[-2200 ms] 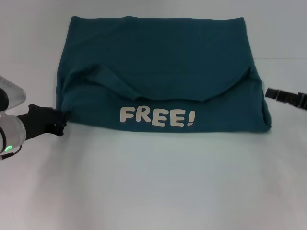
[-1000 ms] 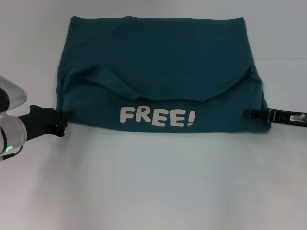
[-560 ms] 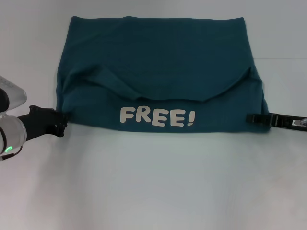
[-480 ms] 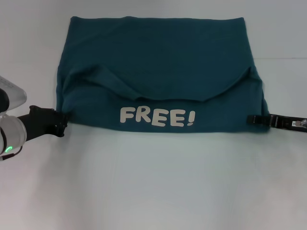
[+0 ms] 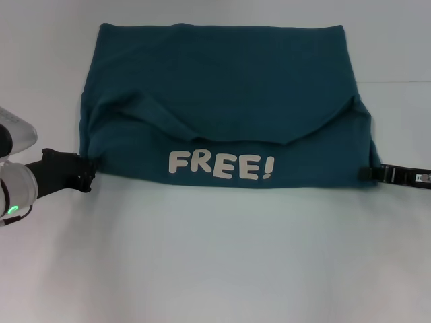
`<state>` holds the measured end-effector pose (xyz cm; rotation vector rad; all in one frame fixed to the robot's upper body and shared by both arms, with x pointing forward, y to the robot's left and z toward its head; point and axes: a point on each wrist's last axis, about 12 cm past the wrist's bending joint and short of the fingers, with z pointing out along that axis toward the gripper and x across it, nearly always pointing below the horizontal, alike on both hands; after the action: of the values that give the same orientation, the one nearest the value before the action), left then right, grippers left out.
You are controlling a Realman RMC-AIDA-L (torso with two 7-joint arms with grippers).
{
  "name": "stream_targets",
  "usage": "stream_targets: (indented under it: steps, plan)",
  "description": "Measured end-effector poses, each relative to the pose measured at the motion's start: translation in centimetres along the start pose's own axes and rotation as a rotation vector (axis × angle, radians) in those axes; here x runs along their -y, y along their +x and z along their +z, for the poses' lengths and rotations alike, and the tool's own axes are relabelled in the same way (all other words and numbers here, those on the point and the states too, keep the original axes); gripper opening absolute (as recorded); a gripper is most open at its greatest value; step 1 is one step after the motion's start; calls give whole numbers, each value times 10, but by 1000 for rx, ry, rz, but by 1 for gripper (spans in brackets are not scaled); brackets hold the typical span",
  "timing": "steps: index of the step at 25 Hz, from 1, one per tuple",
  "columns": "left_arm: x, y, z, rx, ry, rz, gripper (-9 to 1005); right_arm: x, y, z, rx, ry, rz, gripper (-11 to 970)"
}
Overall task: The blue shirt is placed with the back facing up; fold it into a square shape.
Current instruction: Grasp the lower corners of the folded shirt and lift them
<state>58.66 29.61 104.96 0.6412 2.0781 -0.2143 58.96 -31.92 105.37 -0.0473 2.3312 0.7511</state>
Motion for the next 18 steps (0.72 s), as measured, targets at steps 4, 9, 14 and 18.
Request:
stream_targets:
  steps: [4, 9, 14, 18]
  plan:
    - [0, 0, 0, 0, 1, -1, 42, 3, 0, -3, 12, 7, -5, 69]
    - [0, 0, -6, 11, 25, -27, 42, 6, 1, -7, 14, 5, -10, 39]
    - [1, -1, -25, 38, 99, -74, 43, 10, -2, -17, 21, -15, -29, 37]
    - [5, 2, -44, 47, 187, -100, 43, 13, 0, -27, 34, -52, -62, 38]
